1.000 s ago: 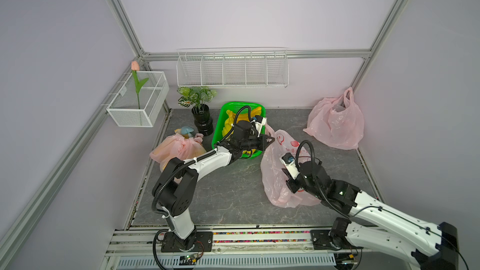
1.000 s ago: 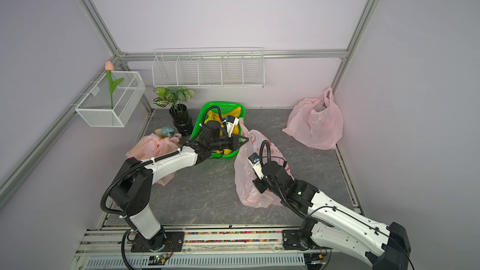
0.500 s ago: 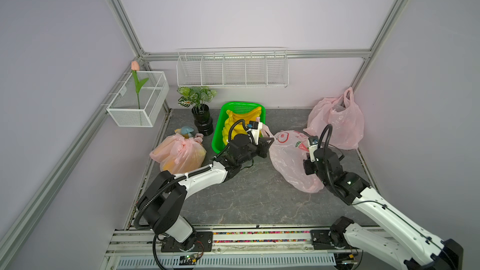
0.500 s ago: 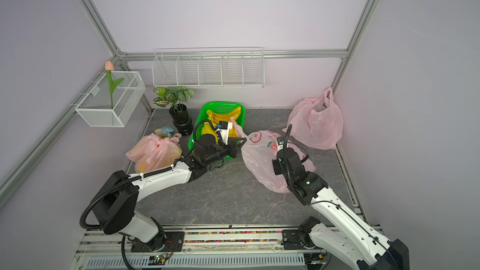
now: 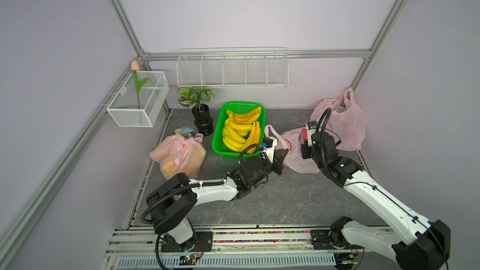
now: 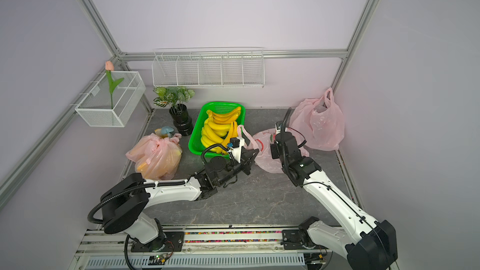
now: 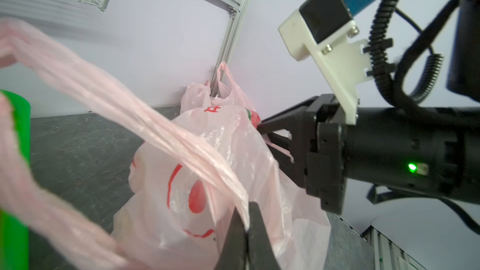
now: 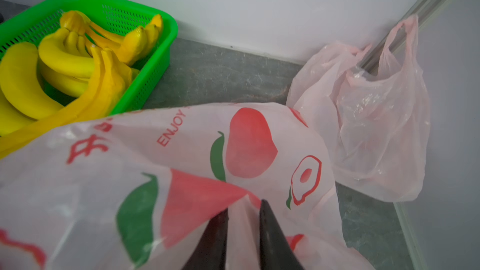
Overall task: Place the banana into a plastic bag & tie a knot
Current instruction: Pick up the plastic bag from the corner of the board.
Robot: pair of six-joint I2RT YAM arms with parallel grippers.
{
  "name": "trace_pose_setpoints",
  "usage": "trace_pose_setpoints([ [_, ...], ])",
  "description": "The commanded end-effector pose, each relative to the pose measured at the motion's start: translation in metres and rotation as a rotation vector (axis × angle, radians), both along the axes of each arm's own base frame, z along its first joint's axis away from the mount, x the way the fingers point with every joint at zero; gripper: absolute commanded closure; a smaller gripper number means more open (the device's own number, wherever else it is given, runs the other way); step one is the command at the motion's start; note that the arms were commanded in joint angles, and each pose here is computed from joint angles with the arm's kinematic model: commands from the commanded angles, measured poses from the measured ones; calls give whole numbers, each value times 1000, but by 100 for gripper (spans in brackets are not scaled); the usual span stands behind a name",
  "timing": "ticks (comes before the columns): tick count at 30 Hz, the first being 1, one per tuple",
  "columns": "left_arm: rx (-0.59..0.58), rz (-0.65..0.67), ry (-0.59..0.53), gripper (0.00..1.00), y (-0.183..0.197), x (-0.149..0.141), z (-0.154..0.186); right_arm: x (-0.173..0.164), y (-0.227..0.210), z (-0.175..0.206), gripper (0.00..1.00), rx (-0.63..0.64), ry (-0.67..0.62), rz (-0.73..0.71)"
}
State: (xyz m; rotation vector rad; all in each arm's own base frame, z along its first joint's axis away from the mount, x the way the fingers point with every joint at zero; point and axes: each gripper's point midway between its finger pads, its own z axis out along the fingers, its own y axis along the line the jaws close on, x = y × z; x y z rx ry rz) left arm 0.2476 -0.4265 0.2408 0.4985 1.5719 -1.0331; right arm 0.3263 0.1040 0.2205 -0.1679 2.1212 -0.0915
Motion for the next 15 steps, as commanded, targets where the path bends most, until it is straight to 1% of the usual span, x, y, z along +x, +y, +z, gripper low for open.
trace_pose_setpoints([
  [1,55,29,-15,100,-5,1,-26,-28,-27,-39,53,-12,130,-99],
  [4,84,12,-4,100,-11,-3,-43,-49,-35,-48,34,24,209,-125],
  [6,108,9,-2,100,-12,-5,-53,-61,-36,-40,24,64,228,-123],
  [8,131,14,-7,100,-12,-8,-60,-70,-32,-25,17,118,231,-95],
  [9,143,20,-9,100,-12,-9,-64,-72,-27,-11,14,157,218,-72],
  [11,157,26,-7,100,-11,-10,-71,-78,-18,2,10,218,224,-35],
  [15,171,23,-6,100,-13,-16,-82,-76,-2,3,4,318,265,-26],
])
